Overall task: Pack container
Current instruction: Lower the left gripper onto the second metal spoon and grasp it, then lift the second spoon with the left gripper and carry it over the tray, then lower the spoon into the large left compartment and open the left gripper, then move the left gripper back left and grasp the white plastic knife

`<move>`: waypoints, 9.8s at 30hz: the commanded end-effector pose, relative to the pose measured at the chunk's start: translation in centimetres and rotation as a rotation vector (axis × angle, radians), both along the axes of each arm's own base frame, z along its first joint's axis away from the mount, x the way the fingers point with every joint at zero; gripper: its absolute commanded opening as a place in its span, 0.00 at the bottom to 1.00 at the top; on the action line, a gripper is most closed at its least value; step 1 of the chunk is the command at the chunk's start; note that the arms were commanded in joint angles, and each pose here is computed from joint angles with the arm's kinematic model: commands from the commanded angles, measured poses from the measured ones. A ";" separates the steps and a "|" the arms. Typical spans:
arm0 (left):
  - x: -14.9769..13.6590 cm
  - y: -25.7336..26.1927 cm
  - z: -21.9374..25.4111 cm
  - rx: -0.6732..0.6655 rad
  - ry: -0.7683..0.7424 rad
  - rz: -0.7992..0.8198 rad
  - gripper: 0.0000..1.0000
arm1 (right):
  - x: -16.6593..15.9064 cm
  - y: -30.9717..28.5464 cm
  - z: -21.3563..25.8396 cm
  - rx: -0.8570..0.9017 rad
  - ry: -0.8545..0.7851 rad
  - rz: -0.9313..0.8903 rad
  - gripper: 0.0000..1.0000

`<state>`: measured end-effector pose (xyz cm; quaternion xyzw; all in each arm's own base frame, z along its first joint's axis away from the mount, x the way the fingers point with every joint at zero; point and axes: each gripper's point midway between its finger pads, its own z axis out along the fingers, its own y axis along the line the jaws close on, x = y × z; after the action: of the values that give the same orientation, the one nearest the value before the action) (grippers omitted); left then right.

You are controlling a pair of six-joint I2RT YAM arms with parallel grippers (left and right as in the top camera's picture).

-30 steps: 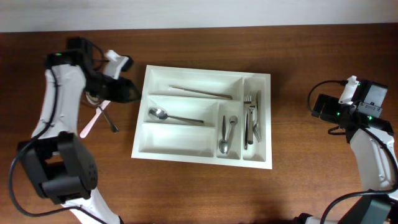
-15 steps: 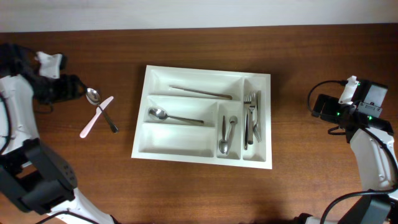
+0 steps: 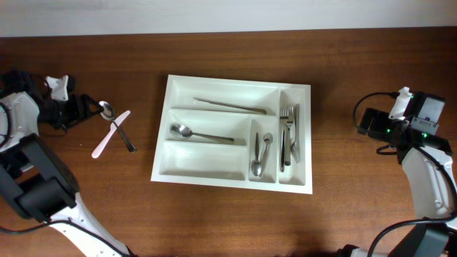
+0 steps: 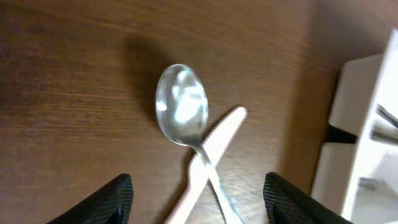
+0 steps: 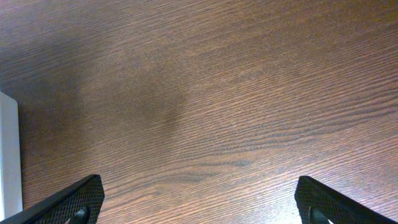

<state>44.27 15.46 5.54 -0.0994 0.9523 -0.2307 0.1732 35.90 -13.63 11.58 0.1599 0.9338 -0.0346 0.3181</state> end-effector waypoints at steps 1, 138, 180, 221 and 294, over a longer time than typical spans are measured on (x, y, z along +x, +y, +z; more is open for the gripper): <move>0.6 0.7 0.5 -0.019 -0.040 0.019 0.69 | 0.2 -0.2 0.3 -0.003 -0.008 0.002 0.99; 4.3 -23.7 12.6 -0.177 -0.008 0.016 0.02 | 0.2 -0.2 0.3 -0.003 -0.008 0.002 0.99; -3.6 -23.1 19.9 -0.078 -0.070 0.291 0.02 | 0.2 -0.2 0.3 -0.003 -0.008 0.002 0.99; -6.4 -25.5 3.0 -0.247 0.206 0.673 0.02 | 0.2 -0.2 0.3 -0.003 -0.008 0.002 0.99; -5.3 -2.4 6.1 0.718 0.090 -0.578 0.71 | 0.2 -0.2 0.3 -0.003 -0.008 0.002 0.98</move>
<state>38.22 13.19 11.51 0.1619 0.9790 0.0825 0.0924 35.91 -13.59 11.58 0.1597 0.9339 -0.0335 0.3182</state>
